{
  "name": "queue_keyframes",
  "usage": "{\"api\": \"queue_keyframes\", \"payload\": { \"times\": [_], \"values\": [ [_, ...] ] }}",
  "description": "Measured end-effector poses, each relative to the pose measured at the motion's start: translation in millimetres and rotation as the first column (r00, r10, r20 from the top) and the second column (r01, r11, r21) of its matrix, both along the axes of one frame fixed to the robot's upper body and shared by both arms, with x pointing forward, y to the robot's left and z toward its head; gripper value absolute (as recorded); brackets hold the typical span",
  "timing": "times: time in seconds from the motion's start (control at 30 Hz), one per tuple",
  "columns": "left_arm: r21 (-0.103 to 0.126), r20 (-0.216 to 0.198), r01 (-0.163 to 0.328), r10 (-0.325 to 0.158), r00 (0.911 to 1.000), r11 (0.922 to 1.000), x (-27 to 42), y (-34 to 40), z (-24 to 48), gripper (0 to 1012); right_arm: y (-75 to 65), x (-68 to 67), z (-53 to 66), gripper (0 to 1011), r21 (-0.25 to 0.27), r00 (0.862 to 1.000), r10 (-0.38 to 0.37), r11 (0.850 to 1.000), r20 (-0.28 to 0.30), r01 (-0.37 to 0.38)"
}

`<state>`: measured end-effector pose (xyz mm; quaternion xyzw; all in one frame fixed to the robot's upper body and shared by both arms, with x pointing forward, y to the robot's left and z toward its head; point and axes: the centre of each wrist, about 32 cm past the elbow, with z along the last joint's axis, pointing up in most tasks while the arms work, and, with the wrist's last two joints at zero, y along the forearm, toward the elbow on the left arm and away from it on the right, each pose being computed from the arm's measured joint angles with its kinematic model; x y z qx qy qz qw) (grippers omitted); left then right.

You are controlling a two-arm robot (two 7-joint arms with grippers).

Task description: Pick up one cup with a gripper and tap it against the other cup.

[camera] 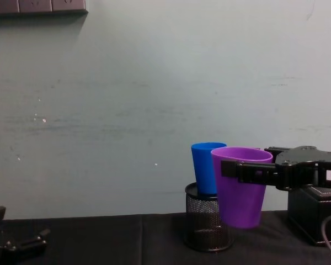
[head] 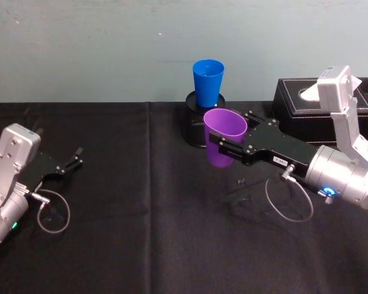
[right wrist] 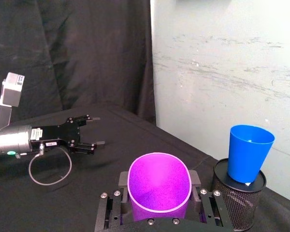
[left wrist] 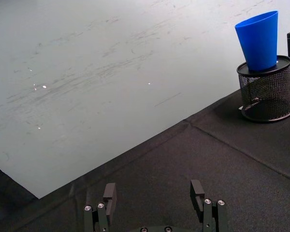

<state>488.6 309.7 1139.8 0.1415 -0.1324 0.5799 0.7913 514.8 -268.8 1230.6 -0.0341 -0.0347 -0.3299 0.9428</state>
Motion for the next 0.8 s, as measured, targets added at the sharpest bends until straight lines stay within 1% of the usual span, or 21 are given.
{"api": "queue_keyframes", "payload": {
  "times": [0.8],
  "values": [
    [0.0, 0.0, 0.0, 0.0, 1.0, 1.0, 0.0, 0.0, 0.0, 1000, 0.0, 0.0, 0.0, 724, 0.0, 1.0, 0.0, 1.0, 0.0, 0.0]
  ]
}}
